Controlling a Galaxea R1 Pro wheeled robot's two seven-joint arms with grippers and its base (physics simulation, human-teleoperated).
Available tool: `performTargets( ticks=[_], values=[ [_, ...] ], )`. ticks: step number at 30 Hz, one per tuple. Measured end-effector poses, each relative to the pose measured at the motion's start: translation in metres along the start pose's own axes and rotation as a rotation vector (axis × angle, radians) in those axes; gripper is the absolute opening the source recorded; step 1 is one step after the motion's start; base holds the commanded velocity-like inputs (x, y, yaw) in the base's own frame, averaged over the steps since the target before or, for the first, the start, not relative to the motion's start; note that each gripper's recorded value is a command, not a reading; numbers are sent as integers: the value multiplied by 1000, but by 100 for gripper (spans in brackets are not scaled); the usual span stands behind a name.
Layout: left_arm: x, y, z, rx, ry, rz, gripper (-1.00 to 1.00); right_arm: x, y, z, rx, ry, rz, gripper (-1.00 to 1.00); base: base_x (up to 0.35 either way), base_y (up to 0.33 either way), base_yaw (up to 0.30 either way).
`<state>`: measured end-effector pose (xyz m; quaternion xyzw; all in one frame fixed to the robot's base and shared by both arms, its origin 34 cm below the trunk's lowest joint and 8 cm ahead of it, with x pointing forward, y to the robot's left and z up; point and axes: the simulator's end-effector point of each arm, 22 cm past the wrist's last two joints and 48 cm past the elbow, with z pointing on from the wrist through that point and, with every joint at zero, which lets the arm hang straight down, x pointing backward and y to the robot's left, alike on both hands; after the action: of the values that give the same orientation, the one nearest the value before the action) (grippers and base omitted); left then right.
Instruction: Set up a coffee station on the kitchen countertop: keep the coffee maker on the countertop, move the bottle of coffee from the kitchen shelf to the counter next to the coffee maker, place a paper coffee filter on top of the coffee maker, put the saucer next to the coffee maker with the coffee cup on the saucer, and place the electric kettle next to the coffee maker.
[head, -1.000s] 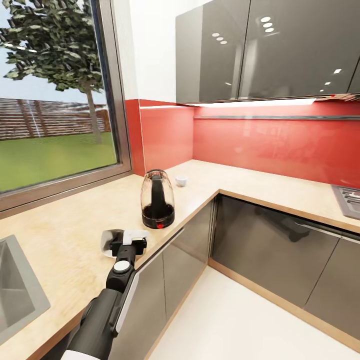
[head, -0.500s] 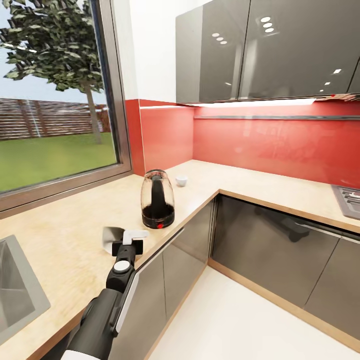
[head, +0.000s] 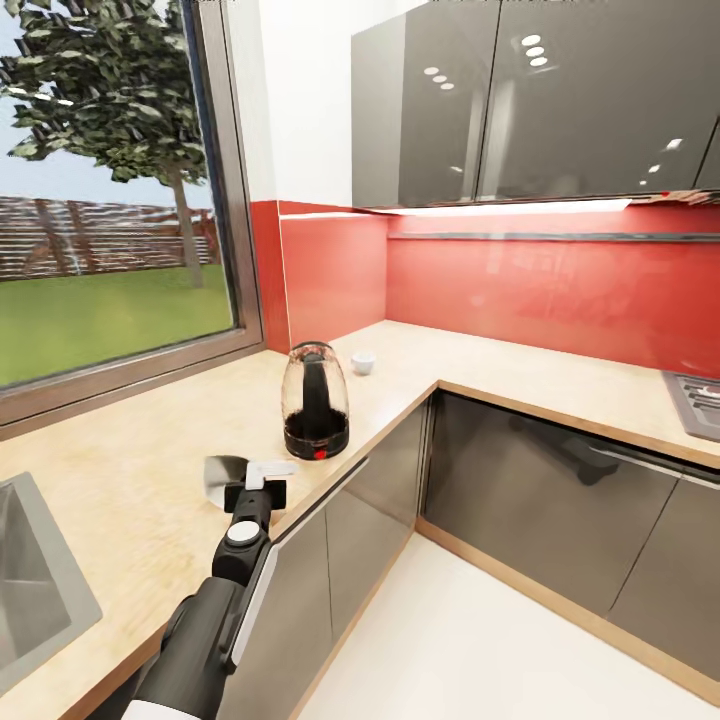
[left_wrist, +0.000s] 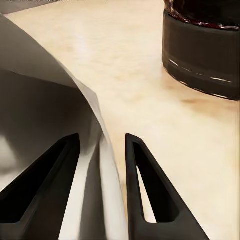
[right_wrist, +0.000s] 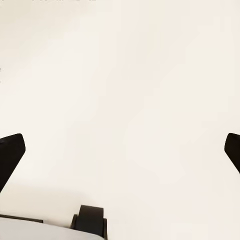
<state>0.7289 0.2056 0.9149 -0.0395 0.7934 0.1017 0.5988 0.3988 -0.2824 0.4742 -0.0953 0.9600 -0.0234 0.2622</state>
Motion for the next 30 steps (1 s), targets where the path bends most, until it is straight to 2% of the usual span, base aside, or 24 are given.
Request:
performTargets(
  ticks=[7, 14, 30],
  values=[
    [-2, 0, 0, -1, 1, 0, -100, -1, 0, -1, 0, 0, 0, 100, 0, 0, 0],
    [-13, 2, -3, -2, 0, 0, -100, -7, -1, -11, 0, 0, 0, 100, 0, 0, 0],
    [-15, 2, -3, -2, -3, -1, -100, -7, -1, -12, 0, 0, 0, 100, 0, 0, 0]
  ],
)
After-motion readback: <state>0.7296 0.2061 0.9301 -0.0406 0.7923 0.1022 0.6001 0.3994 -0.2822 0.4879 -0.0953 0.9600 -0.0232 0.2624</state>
